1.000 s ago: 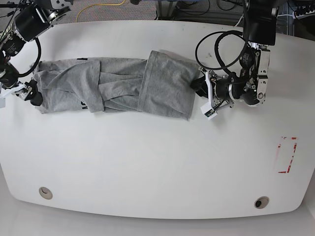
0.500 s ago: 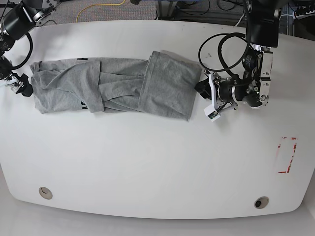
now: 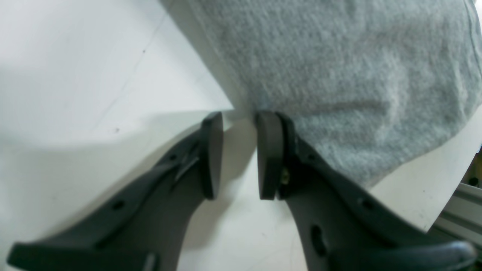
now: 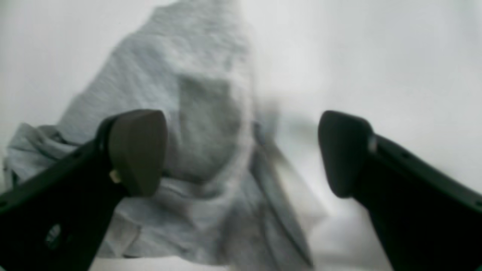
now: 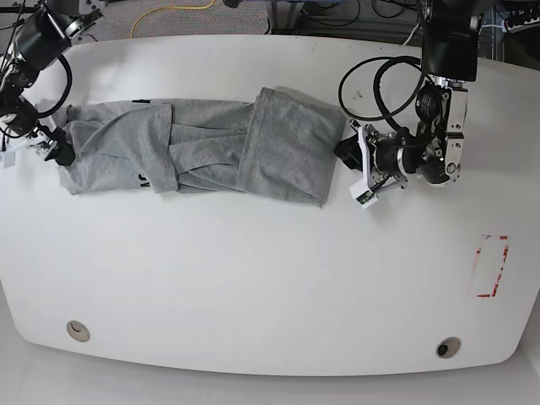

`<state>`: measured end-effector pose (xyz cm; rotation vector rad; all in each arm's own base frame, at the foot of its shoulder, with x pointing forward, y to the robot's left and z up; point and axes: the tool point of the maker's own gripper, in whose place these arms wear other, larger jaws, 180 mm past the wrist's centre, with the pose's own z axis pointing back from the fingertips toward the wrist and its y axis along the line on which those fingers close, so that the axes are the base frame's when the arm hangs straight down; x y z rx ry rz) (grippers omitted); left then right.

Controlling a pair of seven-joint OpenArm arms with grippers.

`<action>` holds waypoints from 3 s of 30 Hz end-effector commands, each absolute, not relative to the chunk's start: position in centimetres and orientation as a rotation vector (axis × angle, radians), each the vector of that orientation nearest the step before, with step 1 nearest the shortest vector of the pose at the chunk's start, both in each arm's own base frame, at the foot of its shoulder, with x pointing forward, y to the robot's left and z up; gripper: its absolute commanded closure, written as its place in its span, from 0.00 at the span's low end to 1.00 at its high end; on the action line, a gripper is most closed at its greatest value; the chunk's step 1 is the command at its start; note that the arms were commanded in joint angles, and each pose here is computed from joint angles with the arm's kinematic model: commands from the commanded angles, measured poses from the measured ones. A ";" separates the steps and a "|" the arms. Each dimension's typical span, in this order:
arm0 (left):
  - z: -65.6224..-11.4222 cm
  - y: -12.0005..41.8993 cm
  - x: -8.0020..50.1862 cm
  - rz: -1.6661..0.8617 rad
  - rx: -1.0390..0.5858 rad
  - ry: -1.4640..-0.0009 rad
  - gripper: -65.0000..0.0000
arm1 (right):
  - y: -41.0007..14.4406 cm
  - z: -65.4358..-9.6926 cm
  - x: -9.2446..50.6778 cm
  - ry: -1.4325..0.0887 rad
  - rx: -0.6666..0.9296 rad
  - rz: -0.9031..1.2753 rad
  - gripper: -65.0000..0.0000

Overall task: Fold the T-shirt properly
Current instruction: 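Release the right gripper and pull it away from the shirt, then open the left gripper and lift it off the folded shirt, then grasp both ends of the shirt strip with both grippers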

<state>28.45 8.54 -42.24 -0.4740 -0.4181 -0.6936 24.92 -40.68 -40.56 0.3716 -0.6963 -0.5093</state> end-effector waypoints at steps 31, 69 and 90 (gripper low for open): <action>-42.0 11.4 29.5 -0.721 -0.353 -0.368 0.79 | -36.8 -40.0 26.2 -0.652 0.335 -0.313 1.00; -40.7 4.0 29.9 -0.735 -0.493 -0.425 0.78 | -35.8 -36.5 26.9 -0.710 0.243 -0.177 1.00; -44.0 3.6 28.2 -0.662 -0.532 -0.324 0.79 | -29.0 -29.6 27.9 -0.820 0.102 0.124 1.00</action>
